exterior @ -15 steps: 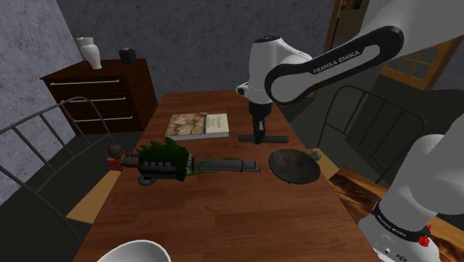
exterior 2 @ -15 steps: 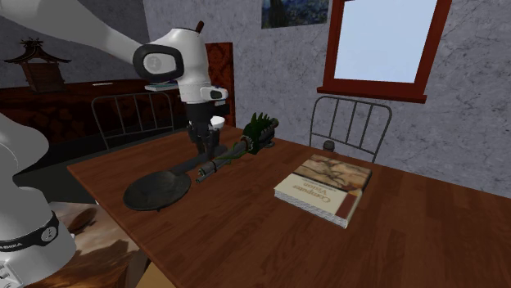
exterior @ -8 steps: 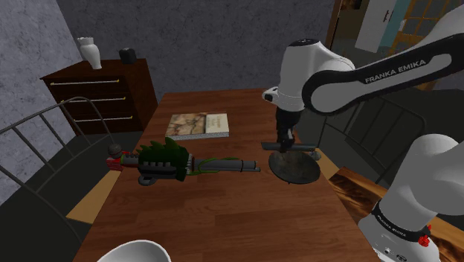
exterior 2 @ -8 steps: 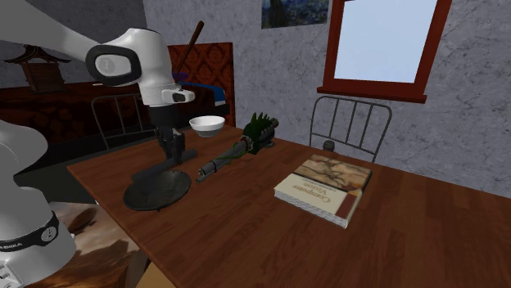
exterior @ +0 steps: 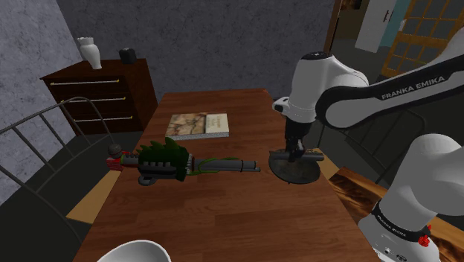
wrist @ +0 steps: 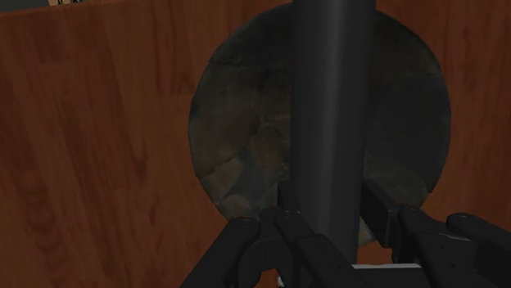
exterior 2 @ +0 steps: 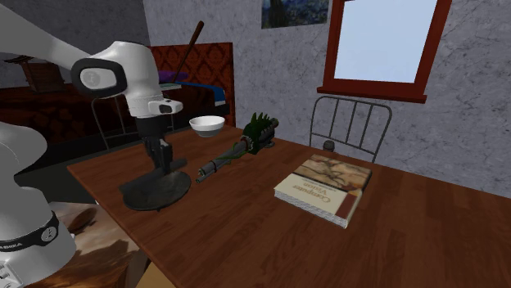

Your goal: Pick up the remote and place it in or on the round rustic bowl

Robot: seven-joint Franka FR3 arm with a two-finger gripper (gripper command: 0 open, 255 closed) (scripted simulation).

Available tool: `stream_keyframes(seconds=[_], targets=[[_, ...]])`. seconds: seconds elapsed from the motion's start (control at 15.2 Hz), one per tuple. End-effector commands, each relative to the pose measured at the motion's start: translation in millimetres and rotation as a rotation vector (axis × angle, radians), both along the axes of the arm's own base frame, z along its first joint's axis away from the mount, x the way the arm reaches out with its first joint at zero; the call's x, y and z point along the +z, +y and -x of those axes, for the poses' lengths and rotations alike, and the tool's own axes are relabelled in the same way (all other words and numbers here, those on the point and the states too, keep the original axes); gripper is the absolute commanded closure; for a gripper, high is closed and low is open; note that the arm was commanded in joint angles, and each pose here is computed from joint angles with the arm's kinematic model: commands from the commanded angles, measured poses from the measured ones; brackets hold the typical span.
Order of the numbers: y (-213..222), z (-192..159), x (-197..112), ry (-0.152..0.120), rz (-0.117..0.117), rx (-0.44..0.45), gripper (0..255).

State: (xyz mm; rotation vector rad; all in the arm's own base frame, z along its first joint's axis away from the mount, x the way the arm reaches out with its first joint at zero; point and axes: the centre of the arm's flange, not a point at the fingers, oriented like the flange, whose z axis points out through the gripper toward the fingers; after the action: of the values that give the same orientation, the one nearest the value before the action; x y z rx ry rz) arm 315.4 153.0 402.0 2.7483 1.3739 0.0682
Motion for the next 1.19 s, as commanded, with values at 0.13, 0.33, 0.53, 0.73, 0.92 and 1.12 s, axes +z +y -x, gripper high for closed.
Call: stream_keyframes(seconds=[0.13,0.33,0.53,0.73,0.92,1.12], targets=[[-1,0,-22,-0.001,0.0,0.0,255],[-1,0,-34,-0.001,0.0,0.0,255],[-1,0,-34,-0.001,0.0,0.0,255],[-1,0,-34,-0.001,0.0,0.0,255],[-1,0,-34,-0.001,0.0,0.0,0],[-1,0,-34,-0.001,0.0,0.0,0]])
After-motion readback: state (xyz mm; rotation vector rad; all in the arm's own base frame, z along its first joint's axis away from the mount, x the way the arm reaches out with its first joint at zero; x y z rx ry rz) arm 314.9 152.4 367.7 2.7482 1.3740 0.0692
